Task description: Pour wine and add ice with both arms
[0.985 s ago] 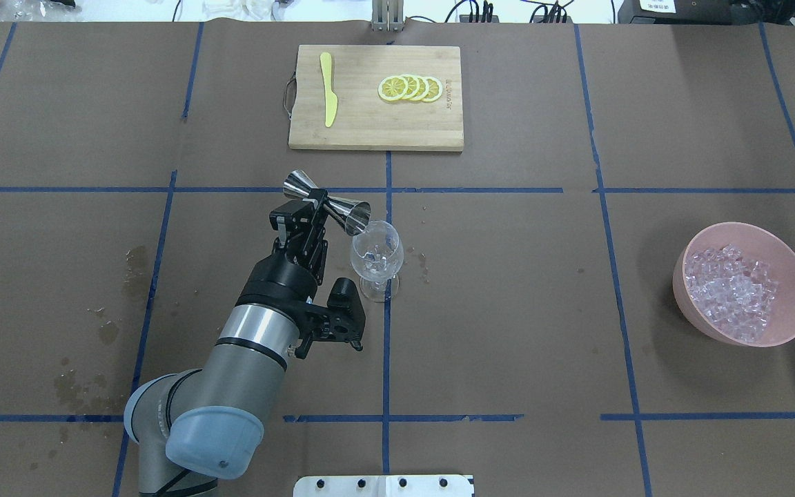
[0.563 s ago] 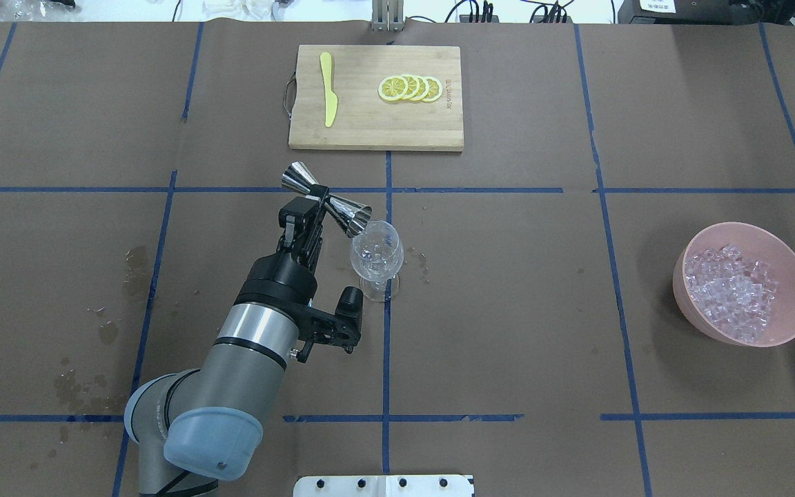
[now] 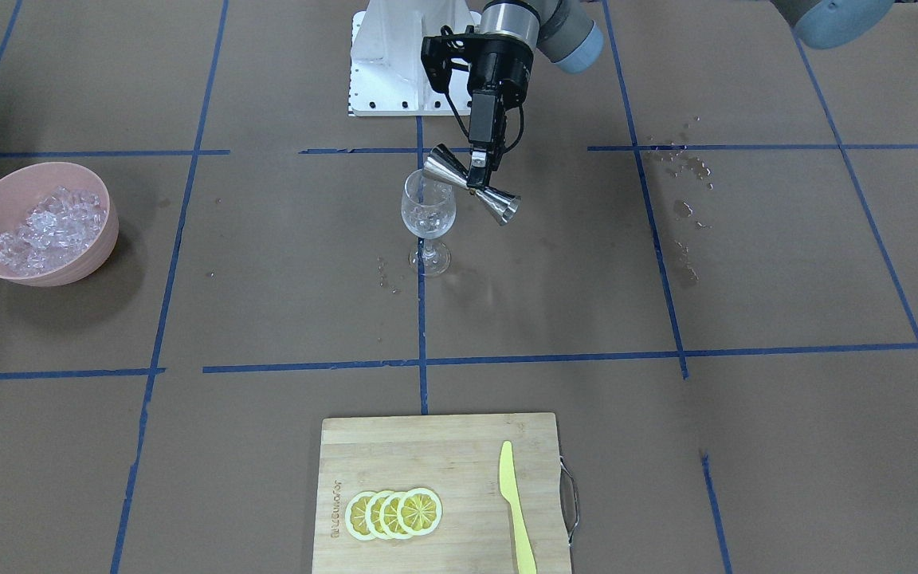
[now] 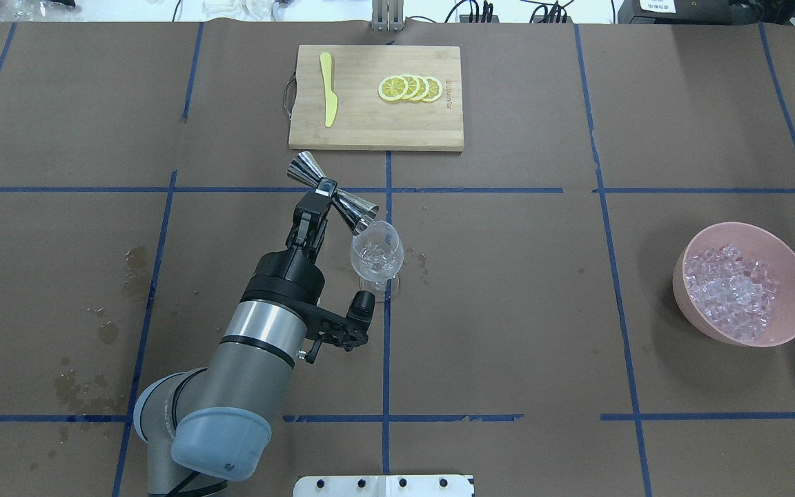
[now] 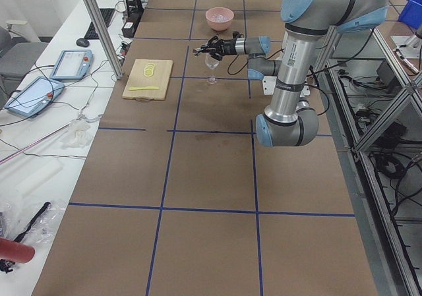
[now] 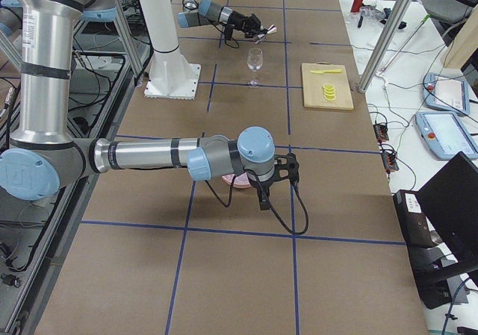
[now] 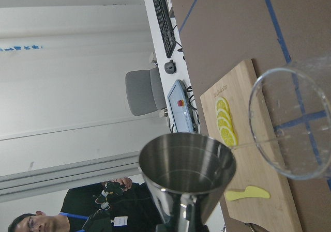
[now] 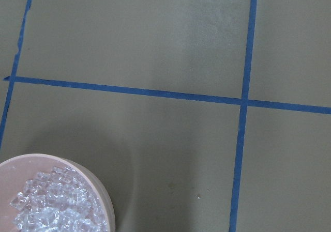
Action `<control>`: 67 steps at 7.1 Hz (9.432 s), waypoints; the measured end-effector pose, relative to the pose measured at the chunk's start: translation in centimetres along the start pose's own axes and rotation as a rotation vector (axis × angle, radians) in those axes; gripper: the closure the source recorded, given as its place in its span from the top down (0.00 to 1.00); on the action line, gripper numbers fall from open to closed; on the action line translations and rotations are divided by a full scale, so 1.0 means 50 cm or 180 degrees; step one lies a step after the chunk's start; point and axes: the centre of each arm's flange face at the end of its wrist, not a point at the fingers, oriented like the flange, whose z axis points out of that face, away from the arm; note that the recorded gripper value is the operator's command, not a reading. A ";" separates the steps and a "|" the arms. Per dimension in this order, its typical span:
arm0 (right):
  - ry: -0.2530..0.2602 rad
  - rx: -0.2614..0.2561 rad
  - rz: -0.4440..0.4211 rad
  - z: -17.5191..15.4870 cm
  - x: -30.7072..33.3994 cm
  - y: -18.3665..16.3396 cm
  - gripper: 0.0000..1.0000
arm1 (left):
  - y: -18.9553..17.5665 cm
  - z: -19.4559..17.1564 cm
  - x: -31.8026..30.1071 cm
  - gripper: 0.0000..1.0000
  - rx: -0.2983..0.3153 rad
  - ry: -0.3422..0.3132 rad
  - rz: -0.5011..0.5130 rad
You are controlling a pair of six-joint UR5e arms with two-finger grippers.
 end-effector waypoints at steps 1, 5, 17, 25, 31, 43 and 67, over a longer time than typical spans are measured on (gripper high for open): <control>0.0001 -0.0002 0.0004 0.001 0.001 0.001 1.00 | 0.005 -0.004 -0.006 0.00 0.0010 -0.0066 -0.0085; 0.0000 0.0002 -0.0005 0.000 0.000 0.002 1.00 | 0.069 -0.027 0.004 0.00 0.0270 -0.0244 -0.1386; -0.0002 0.0026 -0.0032 -0.007 -0.007 -0.001 1.00 | 0.644 -0.072 0.317 0.00 -0.0171 0.0778 -0.5356; 0.0004 0.0060 -0.0034 -0.016 -0.005 -0.002 1.00 | 0.643 -0.109 0.469 0.00 -0.0555 0.0904 -0.5526; 0.0008 0.0092 -0.0045 -0.017 0.002 0.006 1.00 | 0.621 -0.127 0.489 0.52 -0.0551 0.1030 -0.5504; 0.0007 0.0104 -0.0057 -0.018 0.000 -0.004 1.00 | 0.692 -0.070 0.275 1.00 -0.0073 0.0372 -0.5501; 0.0107 -0.0018 -0.0037 0.279 -0.356 0.156 0.75 | 1.467 -0.141 0.117 1.00 -0.3115 0.3358 -0.4614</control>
